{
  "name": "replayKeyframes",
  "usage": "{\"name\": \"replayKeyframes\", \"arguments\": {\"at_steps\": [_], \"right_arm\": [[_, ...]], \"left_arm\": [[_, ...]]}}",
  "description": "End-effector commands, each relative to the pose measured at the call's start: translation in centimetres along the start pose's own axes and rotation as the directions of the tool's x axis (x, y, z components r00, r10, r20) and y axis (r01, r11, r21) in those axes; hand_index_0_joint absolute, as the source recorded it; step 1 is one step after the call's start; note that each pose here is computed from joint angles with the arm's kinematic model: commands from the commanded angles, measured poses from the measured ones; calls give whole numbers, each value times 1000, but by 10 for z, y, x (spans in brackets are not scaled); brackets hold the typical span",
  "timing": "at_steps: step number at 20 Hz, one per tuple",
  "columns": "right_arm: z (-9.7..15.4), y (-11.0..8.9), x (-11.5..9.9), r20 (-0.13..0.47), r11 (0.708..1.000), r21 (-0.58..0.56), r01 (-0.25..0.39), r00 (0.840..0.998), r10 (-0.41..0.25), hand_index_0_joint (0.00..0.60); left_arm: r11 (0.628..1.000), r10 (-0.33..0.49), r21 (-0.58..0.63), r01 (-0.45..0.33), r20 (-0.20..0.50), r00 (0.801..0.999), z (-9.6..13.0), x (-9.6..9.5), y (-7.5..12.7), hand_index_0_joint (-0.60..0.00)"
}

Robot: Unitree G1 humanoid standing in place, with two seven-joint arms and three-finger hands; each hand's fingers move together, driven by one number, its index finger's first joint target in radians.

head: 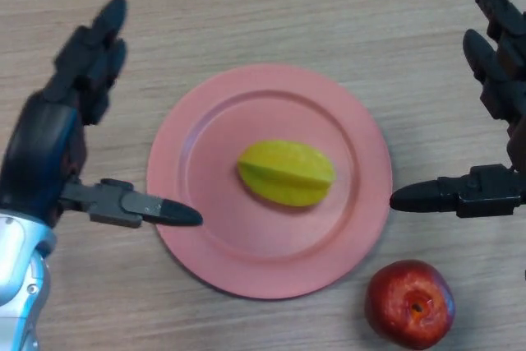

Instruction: Pick up the yellow starfruit and place it on the plate

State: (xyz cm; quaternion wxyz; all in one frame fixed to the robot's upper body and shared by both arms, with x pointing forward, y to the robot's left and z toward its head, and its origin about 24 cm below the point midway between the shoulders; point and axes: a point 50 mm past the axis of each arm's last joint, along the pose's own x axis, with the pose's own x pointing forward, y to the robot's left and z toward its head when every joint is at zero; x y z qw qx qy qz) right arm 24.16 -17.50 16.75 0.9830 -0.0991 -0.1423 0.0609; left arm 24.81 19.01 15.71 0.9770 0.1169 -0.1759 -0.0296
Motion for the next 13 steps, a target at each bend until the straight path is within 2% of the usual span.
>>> {"name": "replayKeyframes", "arguments": {"at_steps": [1, 3, 9, 13], "right_arm": [[33, -5, 3, 234, 999, -36, 20, 972, -11, 0], [31, -2, 4, 225, 998, -59, -4, 974, 17, 0], [29, -1, 5, 229, 998, -61, 0, 973, 14, 0], [26, 0, 9, 222, 999, -31, -8, 975, 15, 0]], "left_arm": [[993, 105, 25, -115, 260, 960, 40, 0, 18, 0], [992, 117, 19, -127, 267, 956, 42, 1, 20, 0], [988, 110, 78, -133, 244, 964, 39, -2, 23, 0], [981, 139, 96, -168, 257, 956, 36, -1, 27, 0]]}}
